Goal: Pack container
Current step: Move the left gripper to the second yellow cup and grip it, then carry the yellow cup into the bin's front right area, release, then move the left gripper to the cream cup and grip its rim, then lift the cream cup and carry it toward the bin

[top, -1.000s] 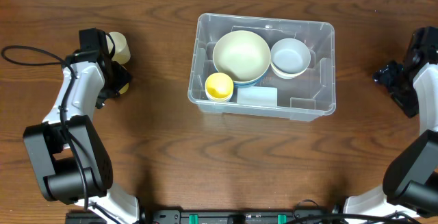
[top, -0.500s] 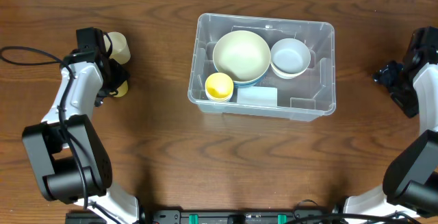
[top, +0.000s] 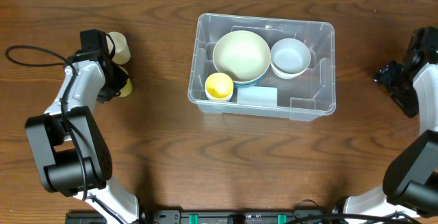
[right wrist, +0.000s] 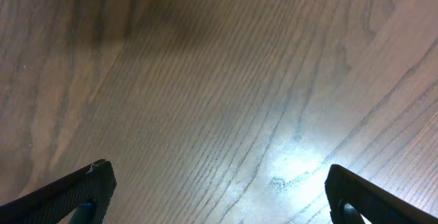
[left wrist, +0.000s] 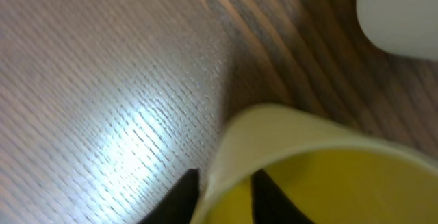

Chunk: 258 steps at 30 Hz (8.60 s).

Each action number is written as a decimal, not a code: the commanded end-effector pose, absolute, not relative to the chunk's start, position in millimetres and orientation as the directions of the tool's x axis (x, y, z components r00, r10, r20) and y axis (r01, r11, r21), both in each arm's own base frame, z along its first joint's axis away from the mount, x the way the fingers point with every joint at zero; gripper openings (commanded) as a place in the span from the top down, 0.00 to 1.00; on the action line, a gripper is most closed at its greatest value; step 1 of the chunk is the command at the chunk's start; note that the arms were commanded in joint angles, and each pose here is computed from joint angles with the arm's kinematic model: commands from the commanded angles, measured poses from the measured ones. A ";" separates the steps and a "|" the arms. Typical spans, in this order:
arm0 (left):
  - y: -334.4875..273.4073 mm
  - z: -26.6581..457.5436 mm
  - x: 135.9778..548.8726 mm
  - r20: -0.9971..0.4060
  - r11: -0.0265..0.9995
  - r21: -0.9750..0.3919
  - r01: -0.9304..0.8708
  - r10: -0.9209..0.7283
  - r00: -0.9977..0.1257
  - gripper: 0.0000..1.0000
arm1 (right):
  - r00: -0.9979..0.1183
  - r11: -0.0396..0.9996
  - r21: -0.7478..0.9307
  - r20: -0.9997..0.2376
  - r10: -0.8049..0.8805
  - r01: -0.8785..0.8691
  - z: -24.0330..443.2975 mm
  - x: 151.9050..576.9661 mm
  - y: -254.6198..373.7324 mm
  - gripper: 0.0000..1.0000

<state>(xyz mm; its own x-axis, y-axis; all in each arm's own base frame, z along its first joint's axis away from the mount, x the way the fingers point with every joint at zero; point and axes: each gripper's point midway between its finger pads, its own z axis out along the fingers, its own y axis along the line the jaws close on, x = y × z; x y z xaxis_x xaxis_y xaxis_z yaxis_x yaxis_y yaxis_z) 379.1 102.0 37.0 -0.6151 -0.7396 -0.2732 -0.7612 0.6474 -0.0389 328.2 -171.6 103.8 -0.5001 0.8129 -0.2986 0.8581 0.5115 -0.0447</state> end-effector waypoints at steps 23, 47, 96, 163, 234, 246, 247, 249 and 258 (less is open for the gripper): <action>13.4 212.8 386.9 -0.528 0.853 -0.378 -0.360 -0.518 -0.673 0.94 | -0.485 0.493 -0.051 -0.300 0.822 0.868 102.5 325.9 -174.4 0.01; -188.9 209.1 337.1 -0.554 0.924 -0.317 0.214 0.003 -0.832 0.94 | -0.485 0.493 -0.051 -0.300 0.822 0.868 102.5 325.9 -174.4 0.01; -267.7 120.1 354.8 -0.522 0.908 -0.212 0.362 0.208 -0.827 0.94 | -0.485 0.493 -0.051 -0.300 0.822 0.868 102.5 325.9 -174.4 0.01; 52.6 232.0 442.0 -0.737 0.890 -0.240 -0.389 -0.428 -0.523 0.34 | -0.485 0.493 -0.051 -0.300 0.822 0.868 102.5 325.9 -174.4 0.01; 122.9 96.4 482.1 -0.548 0.761 -0.276 -0.587 -0.626 -0.555 0.29 | -0.485 0.493 -0.051 -0.300 0.822 0.868 102.5 325.9 -174.4 0.01; 140.4 60.6 474.0 -0.462 0.684 -0.300 -0.665 -0.714 -0.525 0.29 | -0.485 0.493 -0.051 -0.300 0.822 0.868 102.5 325.9 -174.4 0.01; 140.2 56.6 473.5 -0.456 0.683 -0.296 -0.668 -0.715 -0.529 0.29 | -0.485 0.493 -0.051 -0.300 0.822 0.868 102.5 325.9 -174.4 0.01; 139.0 49.3 472.4 -0.442 0.682 -0.292 -0.670 -0.718 -0.538 0.29 | -0.485 0.493 -0.051 -0.300 0.822 0.868 102.5 325.9 -174.4 0.01; 131.1 28.2 468.7 -0.385 0.681 -0.295 -0.670 -0.726 -0.569 0.45 | -0.485 0.493 -0.051 -0.300 0.822 0.868 102.5 325.9 -174.4 0.01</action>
<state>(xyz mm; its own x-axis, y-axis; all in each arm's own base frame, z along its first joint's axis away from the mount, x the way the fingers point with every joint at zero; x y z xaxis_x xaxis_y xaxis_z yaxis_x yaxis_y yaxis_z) 467.7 132.5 29.7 -0.5660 -0.7237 -0.3949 -0.6717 0.6825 -0.2881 328.2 -171.4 103.8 -0.5004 0.8127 -0.2986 0.8579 0.5118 -0.0447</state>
